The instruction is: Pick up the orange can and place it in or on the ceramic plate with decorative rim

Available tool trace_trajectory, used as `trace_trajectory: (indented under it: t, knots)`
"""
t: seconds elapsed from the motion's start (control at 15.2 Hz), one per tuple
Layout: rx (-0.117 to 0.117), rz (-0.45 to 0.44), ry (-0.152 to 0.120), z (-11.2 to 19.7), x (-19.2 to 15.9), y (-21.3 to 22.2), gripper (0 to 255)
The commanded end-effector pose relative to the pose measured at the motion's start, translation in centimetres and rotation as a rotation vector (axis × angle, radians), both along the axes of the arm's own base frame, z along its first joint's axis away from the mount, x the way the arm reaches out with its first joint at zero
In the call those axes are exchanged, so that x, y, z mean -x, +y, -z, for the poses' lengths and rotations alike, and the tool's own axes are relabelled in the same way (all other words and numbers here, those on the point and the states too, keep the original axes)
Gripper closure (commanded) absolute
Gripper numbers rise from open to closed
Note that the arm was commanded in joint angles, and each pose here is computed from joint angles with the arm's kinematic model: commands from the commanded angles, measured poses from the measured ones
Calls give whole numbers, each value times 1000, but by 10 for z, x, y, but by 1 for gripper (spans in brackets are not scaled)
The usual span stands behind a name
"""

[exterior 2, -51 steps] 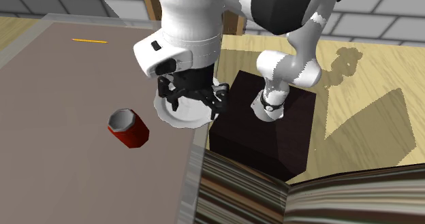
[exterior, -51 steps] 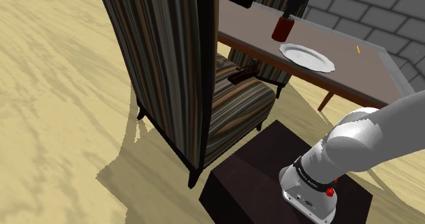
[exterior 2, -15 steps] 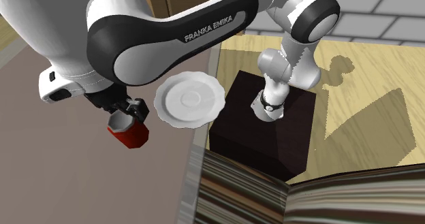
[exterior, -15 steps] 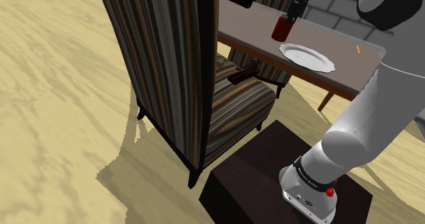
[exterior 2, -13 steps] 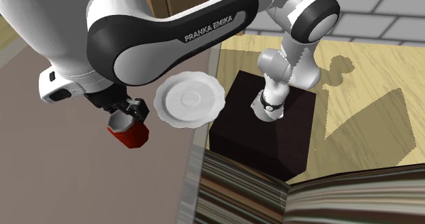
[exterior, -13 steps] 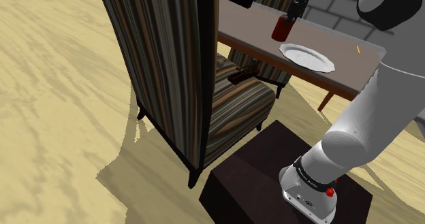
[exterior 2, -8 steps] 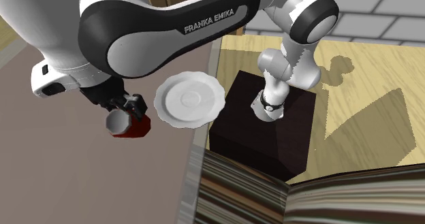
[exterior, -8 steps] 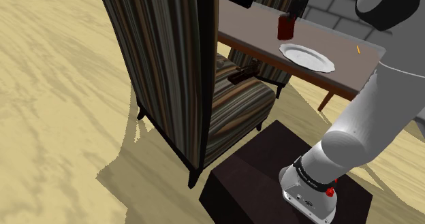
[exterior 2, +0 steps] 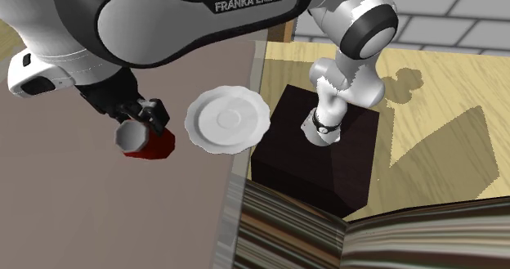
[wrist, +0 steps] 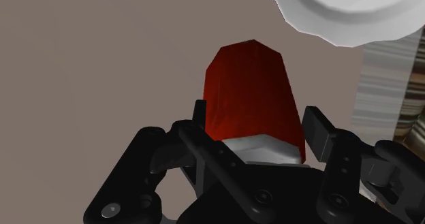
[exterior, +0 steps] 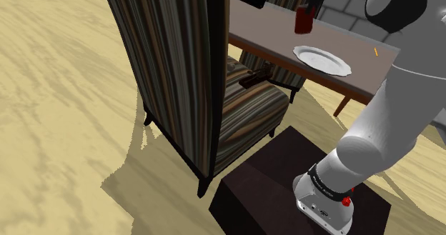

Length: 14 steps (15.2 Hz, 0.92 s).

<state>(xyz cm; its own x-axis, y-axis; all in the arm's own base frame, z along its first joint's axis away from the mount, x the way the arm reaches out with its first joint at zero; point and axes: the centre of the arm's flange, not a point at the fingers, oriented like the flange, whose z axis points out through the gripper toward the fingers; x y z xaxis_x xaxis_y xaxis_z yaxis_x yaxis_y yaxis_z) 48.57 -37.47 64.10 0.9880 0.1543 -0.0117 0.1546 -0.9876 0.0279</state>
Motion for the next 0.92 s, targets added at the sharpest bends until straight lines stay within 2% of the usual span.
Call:
trace_trajectory:
  t: [0.0, 0.26, 0.86]
  knots:
    - [0, 0, 0, -12, 0, 1, 255]
    - [0, 0, 0, -32, 0, 1, 255]
    - [0, 0, 0, -50, 108, 48, 255]
